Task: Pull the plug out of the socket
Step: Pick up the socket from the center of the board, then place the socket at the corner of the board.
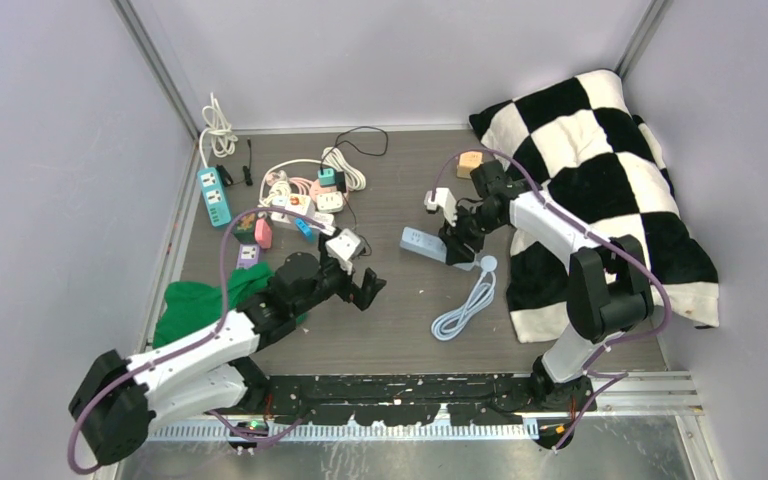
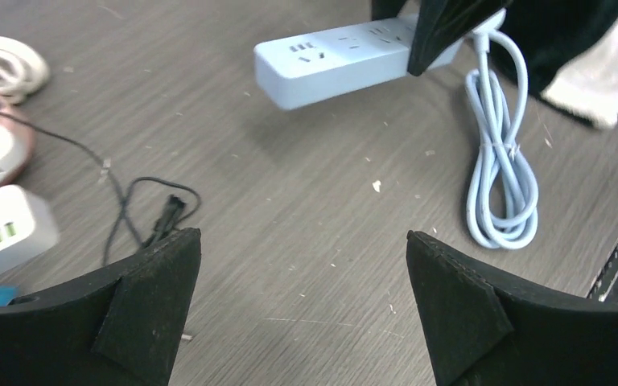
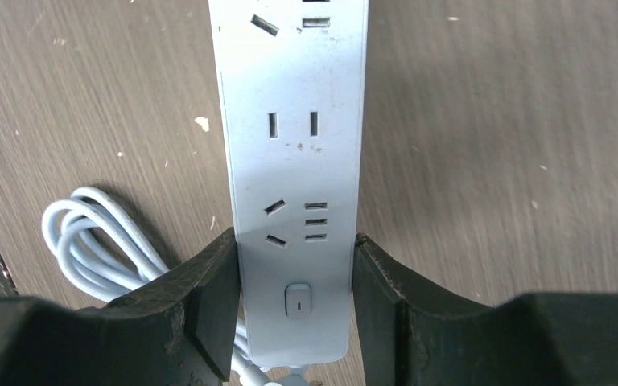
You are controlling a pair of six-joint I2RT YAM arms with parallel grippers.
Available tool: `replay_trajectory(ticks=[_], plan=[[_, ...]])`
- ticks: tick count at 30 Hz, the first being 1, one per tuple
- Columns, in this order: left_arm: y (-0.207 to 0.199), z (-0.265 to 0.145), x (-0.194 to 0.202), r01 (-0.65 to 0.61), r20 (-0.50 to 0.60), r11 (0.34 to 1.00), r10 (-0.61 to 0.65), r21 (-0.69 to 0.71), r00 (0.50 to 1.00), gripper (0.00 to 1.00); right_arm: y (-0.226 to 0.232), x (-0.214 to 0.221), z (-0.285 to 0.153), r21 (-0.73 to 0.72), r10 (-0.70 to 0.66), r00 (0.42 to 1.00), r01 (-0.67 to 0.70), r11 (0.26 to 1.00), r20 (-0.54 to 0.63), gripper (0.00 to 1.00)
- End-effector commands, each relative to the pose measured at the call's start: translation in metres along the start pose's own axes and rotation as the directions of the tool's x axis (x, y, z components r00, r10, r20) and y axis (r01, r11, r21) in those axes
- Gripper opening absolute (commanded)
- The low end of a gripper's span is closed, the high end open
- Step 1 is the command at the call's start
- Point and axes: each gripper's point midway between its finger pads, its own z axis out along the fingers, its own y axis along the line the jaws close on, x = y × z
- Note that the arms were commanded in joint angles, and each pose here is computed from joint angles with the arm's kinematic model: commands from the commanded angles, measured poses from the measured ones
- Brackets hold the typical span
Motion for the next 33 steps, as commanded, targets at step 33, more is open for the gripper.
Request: replay_trajectory(ticks=[33], plan=[[0.049,-0.037,-0.061,0.333,0.032,0.914,-0.335,-0.234,0.942,1.0,-0.101,0.132,-0.083,0.629,0.778,0.434,-0.774,0.066,0.453,0.25]])
